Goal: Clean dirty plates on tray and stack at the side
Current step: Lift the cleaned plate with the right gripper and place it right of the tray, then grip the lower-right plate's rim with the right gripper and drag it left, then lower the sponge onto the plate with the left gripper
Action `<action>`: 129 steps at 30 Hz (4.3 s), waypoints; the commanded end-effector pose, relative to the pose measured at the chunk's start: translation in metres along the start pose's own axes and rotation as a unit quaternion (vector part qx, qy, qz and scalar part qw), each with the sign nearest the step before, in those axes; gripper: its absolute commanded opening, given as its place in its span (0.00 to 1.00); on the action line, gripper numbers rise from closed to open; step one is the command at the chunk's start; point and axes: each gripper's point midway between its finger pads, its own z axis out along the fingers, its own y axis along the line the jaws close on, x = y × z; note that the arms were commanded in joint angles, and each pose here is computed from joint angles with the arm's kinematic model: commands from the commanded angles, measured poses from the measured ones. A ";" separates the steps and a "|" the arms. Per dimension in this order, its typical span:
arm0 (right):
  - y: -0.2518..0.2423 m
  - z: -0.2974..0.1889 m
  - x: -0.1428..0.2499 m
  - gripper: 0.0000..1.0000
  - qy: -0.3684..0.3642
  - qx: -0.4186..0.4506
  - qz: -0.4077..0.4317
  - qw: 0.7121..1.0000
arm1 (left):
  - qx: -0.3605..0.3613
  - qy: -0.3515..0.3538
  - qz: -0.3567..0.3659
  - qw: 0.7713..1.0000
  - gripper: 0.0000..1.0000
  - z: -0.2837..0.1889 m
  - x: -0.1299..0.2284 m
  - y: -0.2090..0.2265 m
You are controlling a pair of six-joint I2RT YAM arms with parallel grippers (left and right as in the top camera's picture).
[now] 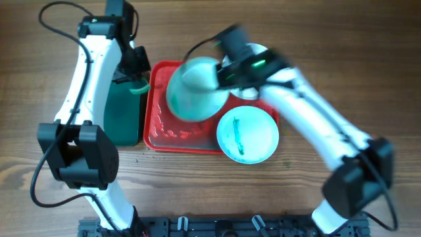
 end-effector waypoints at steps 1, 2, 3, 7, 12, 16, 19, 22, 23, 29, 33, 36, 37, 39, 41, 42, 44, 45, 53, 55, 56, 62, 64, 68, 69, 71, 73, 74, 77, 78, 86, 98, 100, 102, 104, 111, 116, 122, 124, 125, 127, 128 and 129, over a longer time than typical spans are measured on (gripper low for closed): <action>-0.029 -0.047 -0.017 0.04 -0.007 -0.115 0.057 0.992 | 0.018 -0.015 0.002 1.000 0.04 -0.014 0.002 -0.016; -0.056 -0.050 -0.018 0.04 -0.007 -0.099 0.085 0.991 | 0.018 -0.016 0.005 1.000 0.04 -0.014 0.003 -0.018; -0.084 -0.051 -0.016 0.04 -0.002 -0.078 0.111 0.991 | 0.019 -0.016 0.007 1.000 0.04 -0.015 0.003 -0.020; -0.170 -0.055 0.000 0.04 0.009 0.000 0.196 0.981 | 0.020 -0.017 0.011 1.000 0.04 -0.015 0.004 -0.024; -0.259 -0.051 0.041 0.04 0.023 0.072 0.301 0.951 | 0.020 -0.017 0.012 1.000 0.04 -0.015 0.004 -0.024; -0.313 -0.034 0.093 0.04 0.037 0.118 0.396 0.910 | 0.020 -0.017 0.012 1.000 0.04 -0.015 0.004 -0.024; -0.323 -0.015 0.128 0.04 0.050 0.126 0.439 0.888 | 0.020 -0.016 0.013 1.000 0.04 -0.015 0.005 -0.025; -0.324 0.005 0.154 0.04 0.057 0.134 0.451 0.880 | 0.020 -0.016 0.014 1.000 0.04 -0.015 0.005 -0.025; -0.325 0.008 0.160 0.04 0.059 0.140 0.458 0.876 | 0.020 -0.016 0.014 1.000 0.04 -0.015 0.005 -0.025; -0.315 0.013 0.180 0.17 0.090 0.135 0.458 0.874 | 0.023 -0.016 0.021 0.999 0.04 -0.015 0.008 -0.031; -0.283 0.001 0.152 0.20 0.084 0.033 0.388 0.917 | 0.031 -0.017 0.037 0.999 0.04 -0.016 0.012 -0.045; -0.266 -0.028 0.130 0.25 0.060 0.028 0.345 0.936 | 0.038 -0.018 0.047 0.998 0.04 -0.017 0.015 -0.054; -0.258 -0.035 0.124 0.26 0.052 0.024 0.330 0.942 | 0.040 -0.018 0.049 0.998 0.04 -0.017 0.016 -0.056; -0.232 -0.044 0.116 0.29 0.044 0.007 0.293 0.955 | 0.048 -0.019 0.052 0.997 0.04 -0.017 0.016 -0.061; -0.207 -0.042 0.117 0.31 0.063 -0.006 0.260 0.963 | 0.058 -0.019 0.053 0.997 0.04 -0.018 0.016 -0.066; -0.196 -0.039 0.120 0.30 0.076 -0.012 0.248 0.966 | 0.060 -0.019 0.053 0.997 0.04 -0.018 0.016 -0.067; -0.175 -0.032 0.127 0.31 0.099 -0.022 0.223 0.970 | 0.060 -0.019 0.054 0.997 0.04 -0.018 0.016 -0.067; -0.166 -0.028 0.131 0.31 0.109 -0.025 0.215 0.970 | 0.060 -0.019 0.054 0.997 0.04 -0.018 0.016 -0.067; -0.140 0.007 0.183 0.37 0.198 0.011 0.194 0.961 | 0.060 -0.019 0.054 0.997 0.04 -0.018 0.016 -0.067; -0.137 0.018 0.189 0.37 0.203 0.007 0.187 0.961 | 0.060 -0.019 0.054 0.997 0.04 -0.018 0.016 -0.067; -0.136 0.023 0.191 0.37 0.204 0.007 0.184 0.961 | 0.060 -0.019 0.054 0.997 0.04 -0.018 0.016 -0.067; -0.134 0.048 0.203 0.37 0.223 0.005 0.175 0.959 | 0.060 -0.020 0.054 0.997 0.04 -0.018 0.016 -0.067; -0.134 0.054 0.205 0.35 0.227 0.005 0.176 0.958 | 0.060 -0.020 0.054 0.997 0.04 -0.018 0.016 -0.067; -0.135 0.056 0.205 0.17 0.227 0.006 0.176 0.958 | 0.060 -0.020 0.054 0.997 0.04 -0.018 0.016 -0.067; -0.135 0.056 0.205 0.11 0.227 0.006 0.177 0.958 | 0.060 -0.020 0.054 0.997 0.04 -0.018 0.016 -0.067; -0.135 0.055 0.205 0.04 0.228 0.006 0.177 0.957 | 0.060 -0.020 0.054 0.997 0.04 -0.018 0.016 -0.067; -0.134 0.052 0.204 0.04 0.227 0.006 0.177 0.958 | 0.060 -0.020 0.054 0.997 0.04 -0.018 0.016 -0.067; -0.134 0.049 0.202 0.04 0.225 0.005 0.177 0.958 | 0.060 -0.020 0.054 0.997 0.04 -0.018 0.016 -0.067; -0.131 0.032 0.185 0.04 0.212 0.003 0.174 0.962 | 0.060 -0.020 0.054 0.997 0.04 -0.018 0.016 -0.067; -0.128 0.025 0.176 0.04 0.203 0.000 0.171 0.964 | 0.060 -0.020 0.054 0.997 0.04 -0.018 0.016 -0.067; -0.054 0.015 0.090 0.04 0.068 -0.024 0.191 0.979 | 0.060 -0.020 0.053 0.997 0.04 -0.018 0.016 -0.067; 0.018 0.122 0.092 0.04 0.129 -0.029 0.199 0.971 | 0.060 -0.021 0.053 0.997 0.04 -0.018 0.016 -0.067; 0.022 0.129 0.095 0.04 0.140 -0.036 0.200 0.969 | 0.060 -0.021 0.053 0.997 0.04 -0.018 0.016 -0.067; 0.023 0.131 0.095 0.05 0.141 -0.042 0.200 0.969 | 0.060 -0.021 0.053 0.997 0.04 -0.018 0.016 -0.067; 0.023 0.132 0.094 0.17 0.138 -0.044 0.199 0.969 | 0.060 -0.020 0.053 0.997 0.04 -0.017 0.015 -0.068; 0.023 0.141 0.097 0.26 0.154 -0.062 0.207 0.964 | 0.062 -0.024 0.054 0.996 0.04 0.012 0.012 -0.072; 0.018 0.144 0.099 0.06 0.167 -0.071 0.219 0.959 | 0.056 -0.004 0.054 0.997 0.04 0.041 0.018 -0.072; 0.022 0.142 0.101 0.04 0.175 -0.082 0.211 0.958 | 0.064 0.020 0.078 0.995 0.04 0.063 0.034 -0.075; 0.022 0.142 0.102 0.04 0.176 -0.082 0.210 0.958 | 0.068 0.017 0.094 0.993 0.04 0.072 0.038 -0.077; 0.023 0.142 0.102 0.04 0.176 -0.085 0.207 0.959 | 0.071 0.014 0.097 0.993 0.04 0.077 0.038 -0.079; 0.025 0.141 0.102 0.04 0.178 -0.093 0.199 0.959 | 0.087 0.004 0.126 0.988 0.04 0.088 0.041 -0.086; 0.025 0.141 0.102 0.04 0.178 -0.093 0.199 0.959 | 0.089 -0.002 0.134 0.987 0.04 0.093 0.041 -0.088; 0.026 0.141 0.102 0.04 0.178 -0.094 0.199 0.959 | 0.094 -0.011 0.149 0.984 0.04 0.099 0.041 -0.093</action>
